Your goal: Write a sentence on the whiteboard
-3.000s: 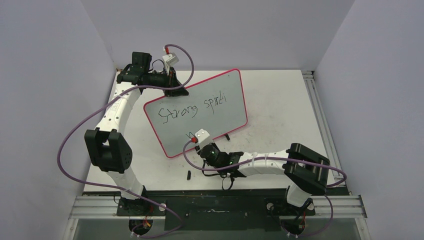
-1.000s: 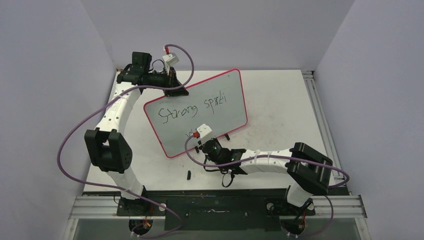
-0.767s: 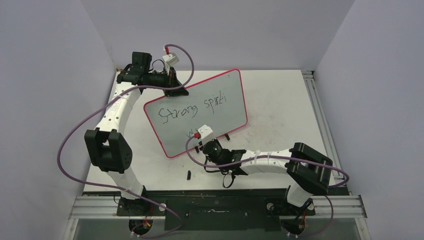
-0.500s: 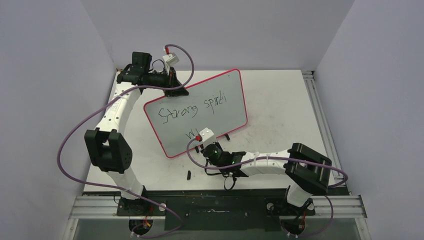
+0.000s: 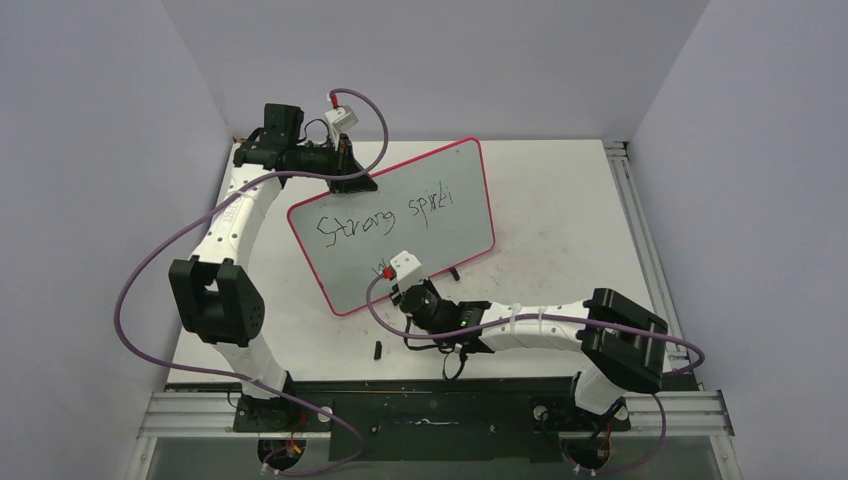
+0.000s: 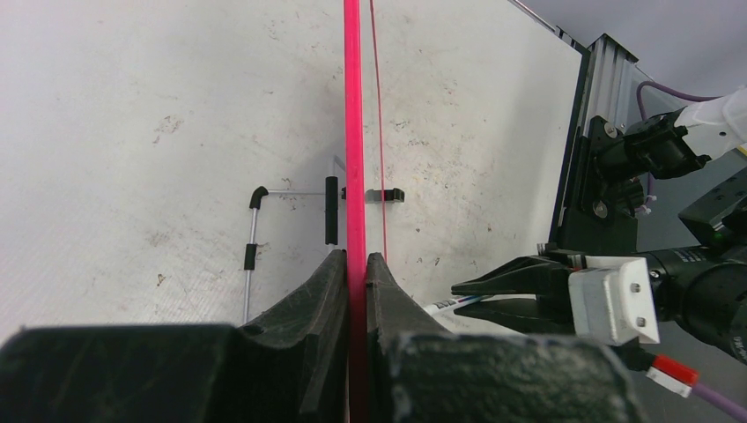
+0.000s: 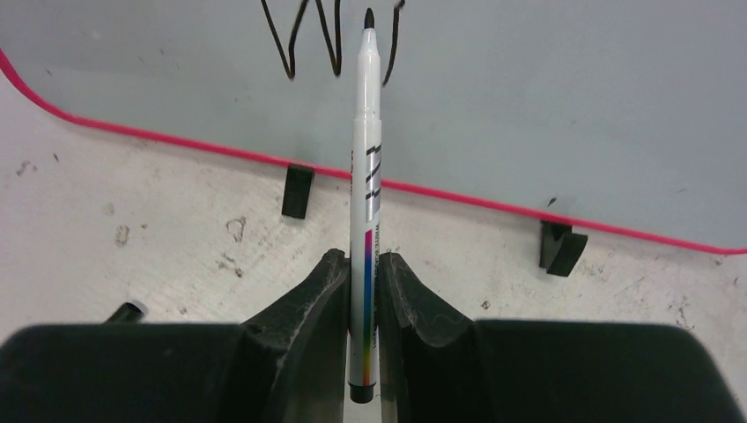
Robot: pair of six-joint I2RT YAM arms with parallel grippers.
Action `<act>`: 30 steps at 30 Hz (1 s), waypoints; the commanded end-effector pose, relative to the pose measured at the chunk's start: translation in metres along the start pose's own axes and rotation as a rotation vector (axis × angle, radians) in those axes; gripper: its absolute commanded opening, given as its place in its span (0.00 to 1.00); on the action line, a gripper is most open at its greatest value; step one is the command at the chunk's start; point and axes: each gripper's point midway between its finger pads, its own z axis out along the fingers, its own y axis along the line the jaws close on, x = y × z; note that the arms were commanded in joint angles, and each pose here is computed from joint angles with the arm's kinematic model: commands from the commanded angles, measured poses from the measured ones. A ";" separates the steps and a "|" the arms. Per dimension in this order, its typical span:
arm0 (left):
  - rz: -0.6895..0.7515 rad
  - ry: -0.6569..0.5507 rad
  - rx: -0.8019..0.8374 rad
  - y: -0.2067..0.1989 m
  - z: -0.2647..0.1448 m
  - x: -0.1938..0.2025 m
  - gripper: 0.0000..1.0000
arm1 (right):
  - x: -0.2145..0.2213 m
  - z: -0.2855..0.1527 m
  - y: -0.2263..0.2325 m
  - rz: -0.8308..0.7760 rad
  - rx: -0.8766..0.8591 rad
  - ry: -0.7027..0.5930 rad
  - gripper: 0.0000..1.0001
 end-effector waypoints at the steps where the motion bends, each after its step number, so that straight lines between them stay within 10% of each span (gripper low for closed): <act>1: -0.115 0.103 0.051 -0.016 0.013 0.037 0.00 | -0.059 -0.011 -0.008 0.009 0.042 -0.128 0.05; 30: -0.119 0.105 0.050 -0.015 0.013 0.038 0.00 | -0.046 0.009 -0.015 0.024 0.056 -0.077 0.05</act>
